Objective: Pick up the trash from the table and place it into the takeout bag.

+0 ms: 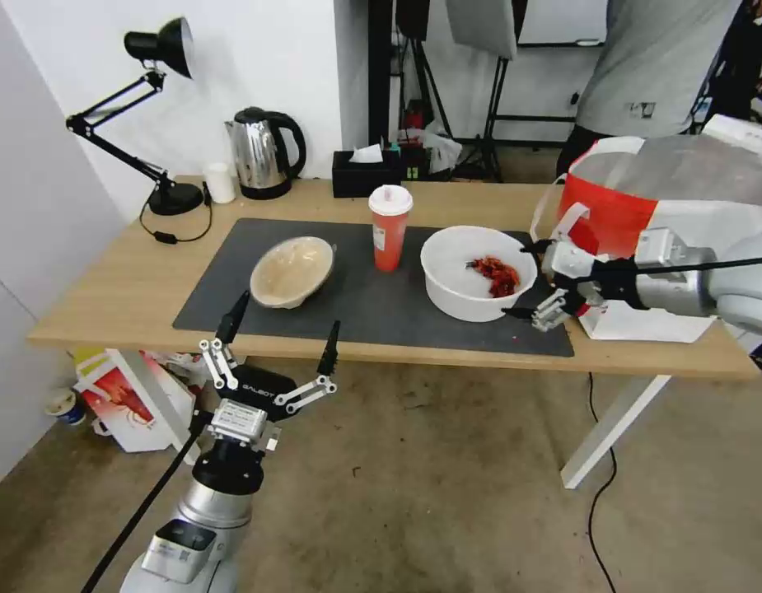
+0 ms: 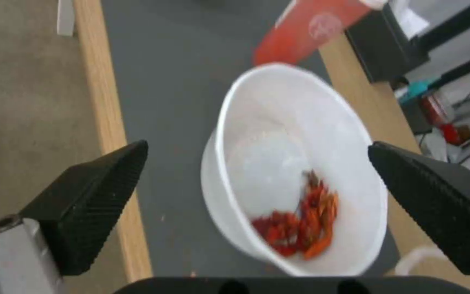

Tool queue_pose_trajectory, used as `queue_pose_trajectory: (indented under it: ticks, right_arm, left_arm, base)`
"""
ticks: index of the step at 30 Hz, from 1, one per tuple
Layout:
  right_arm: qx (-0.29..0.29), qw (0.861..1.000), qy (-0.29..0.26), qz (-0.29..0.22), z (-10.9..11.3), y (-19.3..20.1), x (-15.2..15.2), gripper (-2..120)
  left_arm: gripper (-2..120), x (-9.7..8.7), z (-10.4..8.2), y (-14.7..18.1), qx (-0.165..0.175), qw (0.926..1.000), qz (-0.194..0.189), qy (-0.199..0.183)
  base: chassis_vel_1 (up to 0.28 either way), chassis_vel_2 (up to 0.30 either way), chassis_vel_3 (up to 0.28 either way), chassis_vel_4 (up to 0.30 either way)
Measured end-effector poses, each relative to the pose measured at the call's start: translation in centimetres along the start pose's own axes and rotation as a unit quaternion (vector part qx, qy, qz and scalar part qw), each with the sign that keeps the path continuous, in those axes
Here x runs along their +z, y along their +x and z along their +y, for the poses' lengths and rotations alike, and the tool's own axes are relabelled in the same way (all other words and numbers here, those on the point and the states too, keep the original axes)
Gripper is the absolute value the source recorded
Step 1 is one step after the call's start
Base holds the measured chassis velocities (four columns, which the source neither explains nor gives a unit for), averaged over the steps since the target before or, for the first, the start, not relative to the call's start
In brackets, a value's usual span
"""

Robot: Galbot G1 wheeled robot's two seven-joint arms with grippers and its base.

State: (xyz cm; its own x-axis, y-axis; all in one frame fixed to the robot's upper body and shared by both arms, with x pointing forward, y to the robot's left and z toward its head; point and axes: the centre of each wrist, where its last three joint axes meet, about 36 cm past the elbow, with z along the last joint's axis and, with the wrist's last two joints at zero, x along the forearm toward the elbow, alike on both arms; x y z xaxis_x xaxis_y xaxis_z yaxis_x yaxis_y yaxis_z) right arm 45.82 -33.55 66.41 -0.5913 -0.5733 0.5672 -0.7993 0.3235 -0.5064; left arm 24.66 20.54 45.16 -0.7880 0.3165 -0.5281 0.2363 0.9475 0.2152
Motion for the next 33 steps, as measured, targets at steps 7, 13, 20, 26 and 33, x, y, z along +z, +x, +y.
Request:
queue_pose_trajectory:
  ticks: [7,13,20,26,33]
  right_arm:
    - [-0.009,1.000,0.006,0.005,-0.6,-1.6,-0.1,100]
    - [-0.014,1.000,0.005,0.009,-1.5,-2.4,-0.1,100]
    - [-0.030,0.999,-0.002,0.012,-1.5,-3.9,0.5,100]
    - [-0.039,0.999,-0.008,0.008,-1.7,-5.5,0.9,100]
    - [-0.048,0.999,-0.013,0.003,-1.8,-7.0,1.1,100]
  left_arm:
    - [100,-0.1,-0.2,0.0,-0.002,1.0000,0.000,0.001]
    - [100,-0.1,-0.1,0.0,-0.002,1.0000,0.000,0.000]
    - [100,0.0,-0.1,-0.1,-0.004,1.0000,-0.002,0.000]
    - [100,0.0,0.0,0.0,-0.005,1.0000,-0.001,-0.001]
    - [100,0.2,0.0,0.0,-0.006,1.0000,0.000,-0.001]
  base:
    - [0.000,0.000,0.000,0.000]
    - [0.000,0.000,0.000,0.000]
    - [0.000,0.000,0.000,0.000]
    - [0.000,0.000,0.000,0.000]
    - [0.000,0.000,0.000,0.000]
